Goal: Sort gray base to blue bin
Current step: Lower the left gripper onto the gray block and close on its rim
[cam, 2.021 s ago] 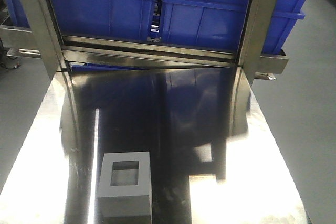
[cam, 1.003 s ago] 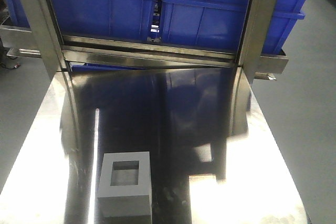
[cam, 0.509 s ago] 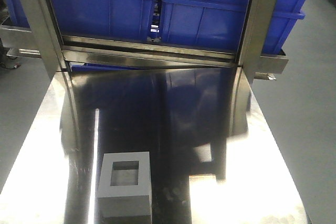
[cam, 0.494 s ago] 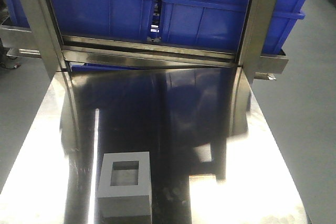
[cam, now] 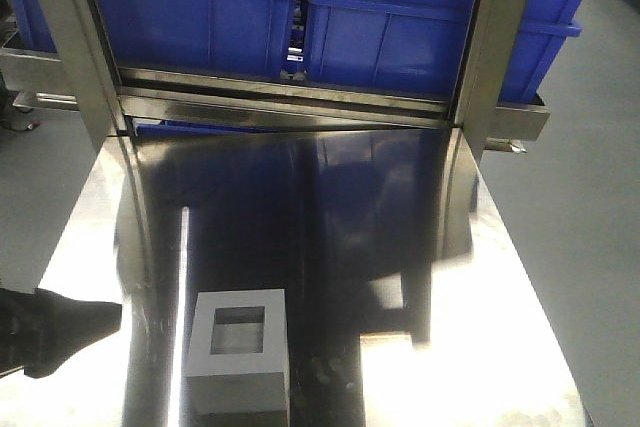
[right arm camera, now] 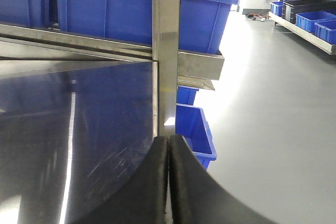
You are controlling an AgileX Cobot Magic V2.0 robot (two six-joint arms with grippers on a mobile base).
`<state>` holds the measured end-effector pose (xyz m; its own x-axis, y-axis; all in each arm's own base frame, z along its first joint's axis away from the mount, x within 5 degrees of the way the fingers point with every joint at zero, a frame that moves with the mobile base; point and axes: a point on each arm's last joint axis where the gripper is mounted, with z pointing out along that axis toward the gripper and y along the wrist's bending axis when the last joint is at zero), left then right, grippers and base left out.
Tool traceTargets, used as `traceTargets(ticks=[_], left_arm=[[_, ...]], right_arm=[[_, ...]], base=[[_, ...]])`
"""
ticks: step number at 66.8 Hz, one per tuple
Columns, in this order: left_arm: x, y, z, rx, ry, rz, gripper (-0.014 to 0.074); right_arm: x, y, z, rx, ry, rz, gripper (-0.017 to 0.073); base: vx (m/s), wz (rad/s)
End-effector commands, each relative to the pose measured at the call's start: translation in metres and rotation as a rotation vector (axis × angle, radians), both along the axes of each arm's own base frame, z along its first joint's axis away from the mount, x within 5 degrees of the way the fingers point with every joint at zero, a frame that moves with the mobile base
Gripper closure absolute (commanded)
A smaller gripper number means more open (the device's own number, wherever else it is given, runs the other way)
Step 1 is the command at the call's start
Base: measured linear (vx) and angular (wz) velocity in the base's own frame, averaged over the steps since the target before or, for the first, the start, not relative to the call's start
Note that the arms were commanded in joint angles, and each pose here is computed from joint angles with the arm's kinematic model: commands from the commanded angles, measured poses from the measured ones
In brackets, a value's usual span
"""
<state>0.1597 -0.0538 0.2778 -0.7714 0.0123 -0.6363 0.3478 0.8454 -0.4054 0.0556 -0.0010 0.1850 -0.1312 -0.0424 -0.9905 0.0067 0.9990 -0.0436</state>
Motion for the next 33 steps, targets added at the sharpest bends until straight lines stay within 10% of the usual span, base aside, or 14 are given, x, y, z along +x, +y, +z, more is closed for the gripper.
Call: traceTargets(ticks=[1, 33], left_arm=[[0.015, -0.013, 0.013, -0.047, -0.029, -0.037, 0.0124], [0.057, -0.076, 0.01, 0.211, 0.101, 0.019, 0.0124]], right_arm=[[0.0, 0.0, 0.006, -0.021, -0.081, 0.003, 0.0564], [0.0, 0.0, 0.006, -0.021, -0.081, 0.003, 0.0564]], base=[[0.0, 0.0], [0.0, 0.0]])
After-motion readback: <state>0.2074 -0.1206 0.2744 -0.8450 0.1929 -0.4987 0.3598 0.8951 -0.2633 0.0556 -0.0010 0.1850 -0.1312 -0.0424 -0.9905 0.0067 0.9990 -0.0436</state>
